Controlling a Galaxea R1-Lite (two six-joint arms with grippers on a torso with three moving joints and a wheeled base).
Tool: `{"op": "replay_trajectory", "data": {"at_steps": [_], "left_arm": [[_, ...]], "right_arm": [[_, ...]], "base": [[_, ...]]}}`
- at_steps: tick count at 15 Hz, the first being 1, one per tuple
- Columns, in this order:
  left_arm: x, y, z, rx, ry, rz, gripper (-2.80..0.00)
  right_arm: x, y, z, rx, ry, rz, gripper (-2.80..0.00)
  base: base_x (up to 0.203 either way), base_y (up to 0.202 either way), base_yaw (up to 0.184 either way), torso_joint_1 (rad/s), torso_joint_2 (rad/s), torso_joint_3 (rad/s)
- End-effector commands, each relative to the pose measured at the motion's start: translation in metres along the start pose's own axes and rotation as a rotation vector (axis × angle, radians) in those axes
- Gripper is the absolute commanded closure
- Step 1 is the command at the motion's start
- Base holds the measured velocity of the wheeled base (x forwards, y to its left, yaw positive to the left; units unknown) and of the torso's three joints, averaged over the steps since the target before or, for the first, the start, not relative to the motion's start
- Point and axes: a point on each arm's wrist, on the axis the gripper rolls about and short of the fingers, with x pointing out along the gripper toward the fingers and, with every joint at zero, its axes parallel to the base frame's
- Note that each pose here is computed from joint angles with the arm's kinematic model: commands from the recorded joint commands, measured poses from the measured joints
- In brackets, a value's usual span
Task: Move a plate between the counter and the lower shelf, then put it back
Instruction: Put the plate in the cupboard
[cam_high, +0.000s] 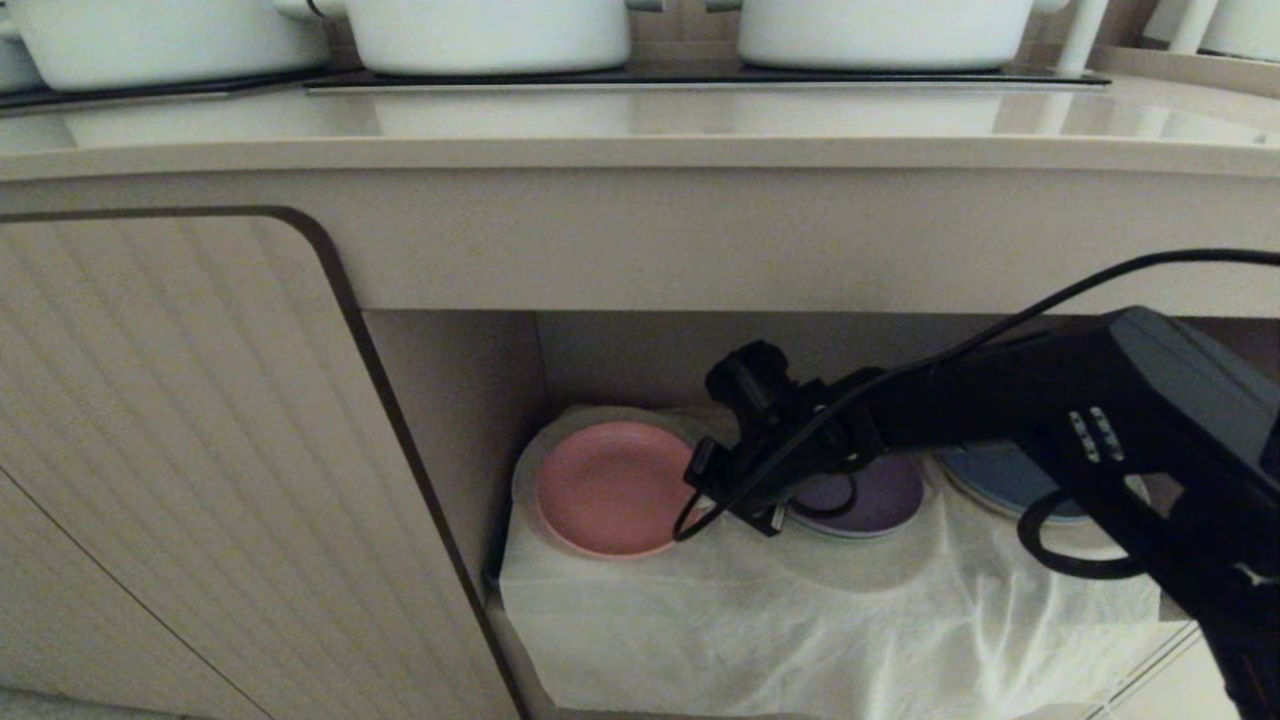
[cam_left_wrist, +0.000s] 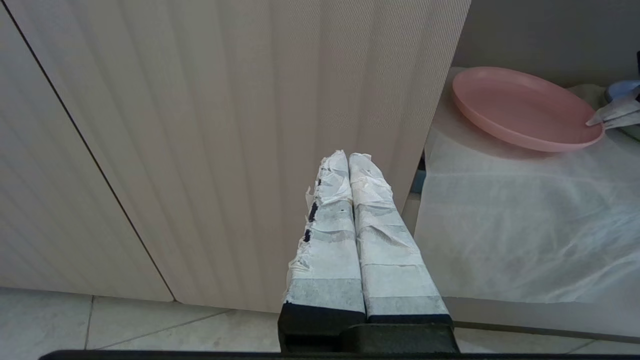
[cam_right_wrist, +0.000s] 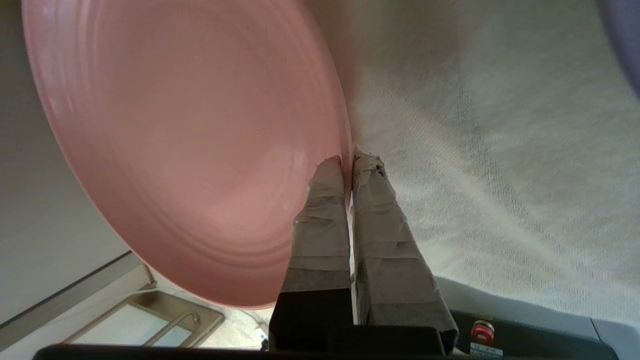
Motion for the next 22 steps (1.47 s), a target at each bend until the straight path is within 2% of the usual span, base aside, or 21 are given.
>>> {"op": "replay_trajectory", "data": {"at_steps": [1, 6, 15, 17, 22], "left_arm": [[0.0, 0.0, 0.0, -0.001, 0.001, 0.002, 0.0], [0.0, 0.0, 0.0, -0.001, 0.001, 0.001, 0.0], [0.0, 0.0, 0.0, -0.001, 0.001, 0.002, 0.0], [0.0, 0.0, 0.0, -0.001, 0.001, 0.001, 0.0], [0.0, 0.0, 0.0, -0.001, 0.001, 0.001, 0.0]], "right_arm": [[0.006, -0.003, -0.001, 0.006, -0.01, -0.023, 0.0], [0.009, -0.003, -0.003, 0.004, -0.02, -0.053, 0.0], [0.009, 0.008, 0.001, 0.0, -0.044, -0.023, 0.0], [0.01, 0.012, 0.004, 0.025, -0.054, -0.01, 0.0], [0.012, 0.009, 0.001, 0.028, -0.041, -0.029, 0.0]], "base": [[0.0, 0.0, 0.0, 0.0, 0.0, 0.0], [0.0, 0.0, 0.0, 0.0, 0.0, 0.0], [0.0, 0.0, 0.0, 0.0, 0.0, 0.0], [0.0, 0.0, 0.0, 0.0, 0.0, 0.0], [0.0, 0.0, 0.0, 0.0, 0.0, 0.0]]}}
